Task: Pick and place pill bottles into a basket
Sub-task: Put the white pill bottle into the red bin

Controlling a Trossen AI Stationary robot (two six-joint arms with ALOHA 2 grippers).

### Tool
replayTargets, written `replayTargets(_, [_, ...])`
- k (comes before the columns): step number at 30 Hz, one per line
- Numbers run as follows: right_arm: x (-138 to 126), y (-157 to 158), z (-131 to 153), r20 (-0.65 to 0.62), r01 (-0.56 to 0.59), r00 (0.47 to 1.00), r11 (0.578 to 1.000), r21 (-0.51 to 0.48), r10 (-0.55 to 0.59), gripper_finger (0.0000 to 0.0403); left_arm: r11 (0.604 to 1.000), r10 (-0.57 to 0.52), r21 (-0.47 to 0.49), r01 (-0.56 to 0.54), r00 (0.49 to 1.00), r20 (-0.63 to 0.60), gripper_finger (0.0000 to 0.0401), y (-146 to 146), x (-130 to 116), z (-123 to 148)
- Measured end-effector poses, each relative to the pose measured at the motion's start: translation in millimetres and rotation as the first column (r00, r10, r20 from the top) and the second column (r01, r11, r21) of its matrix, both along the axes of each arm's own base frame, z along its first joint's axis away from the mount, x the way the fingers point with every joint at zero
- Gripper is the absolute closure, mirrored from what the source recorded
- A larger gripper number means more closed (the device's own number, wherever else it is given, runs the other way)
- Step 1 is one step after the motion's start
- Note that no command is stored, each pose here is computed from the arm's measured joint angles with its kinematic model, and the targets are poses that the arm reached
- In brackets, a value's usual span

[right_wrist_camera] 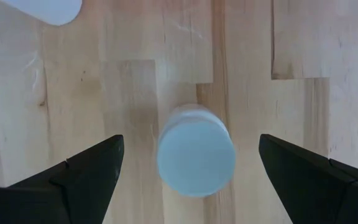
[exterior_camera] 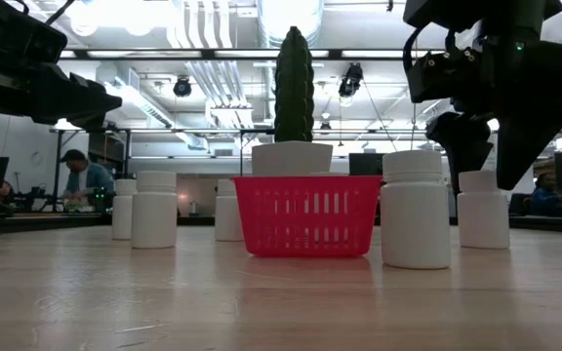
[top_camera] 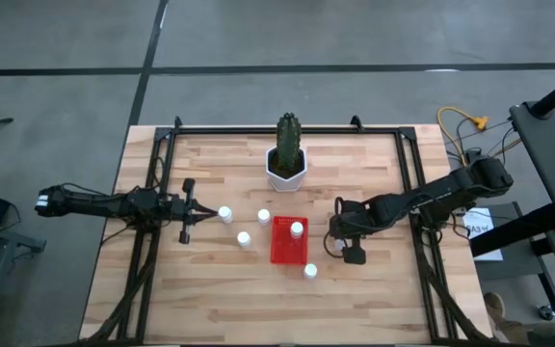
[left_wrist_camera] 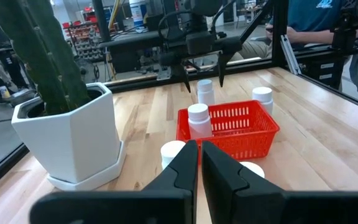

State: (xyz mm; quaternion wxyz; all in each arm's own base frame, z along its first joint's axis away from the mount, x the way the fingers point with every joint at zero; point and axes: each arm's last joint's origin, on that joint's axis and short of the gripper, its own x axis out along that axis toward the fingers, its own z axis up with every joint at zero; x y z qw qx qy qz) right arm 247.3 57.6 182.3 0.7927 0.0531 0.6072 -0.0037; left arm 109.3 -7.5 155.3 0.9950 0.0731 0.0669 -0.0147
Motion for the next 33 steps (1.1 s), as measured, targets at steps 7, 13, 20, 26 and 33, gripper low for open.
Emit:
replayTargets(7, [3.3, 0.8, -6.7, -0.017, -0.015, 1.000, 1.000, -0.007, 0.015, 0.0039, 1.000, 0.000, 0.001, 0.000, 1.000, -0.007, 0.0398, -0.1, 0.4, -0.7])
replayTargets(13, [4.2, 1.0, -7.1, -0.011, -0.021, 1.000, 1.000, -0.008, 0.021, 0.0040, 1.000, 0.000, 0.001, 0.000, 1.000, -0.018, 0.0398, -0.1, 0.9, -1.5])
replayTargets(20, [4.2, 1.0, -7.0, -0.011, -0.028, 1.000, 1.000, -0.007, 0.028, 0.0100, 1.000, 0.000, 0.003, 0.000, 1.000, -0.029, 0.0398, -0.1, 1.5, -2.6])
replayTargets(26, [3.9, 1.0, -7.1, -0.011, -0.071, 0.997, 0.997, -0.019, 0.071, 0.0194, 1.000, 0.000, 0.002, 0.000, 1.000, -0.029, 0.0398, -0.2, 1.5, -2.6])
replayTargets(33, [4.2, 1.1, -6.2, -0.003, -0.108, 0.994, 0.994, -0.028, 0.108, 0.0256, 1.000, 0.000, 0.002, 0.000, 1.000, -0.025, 0.0398, -0.2, 1.5, -2.3])
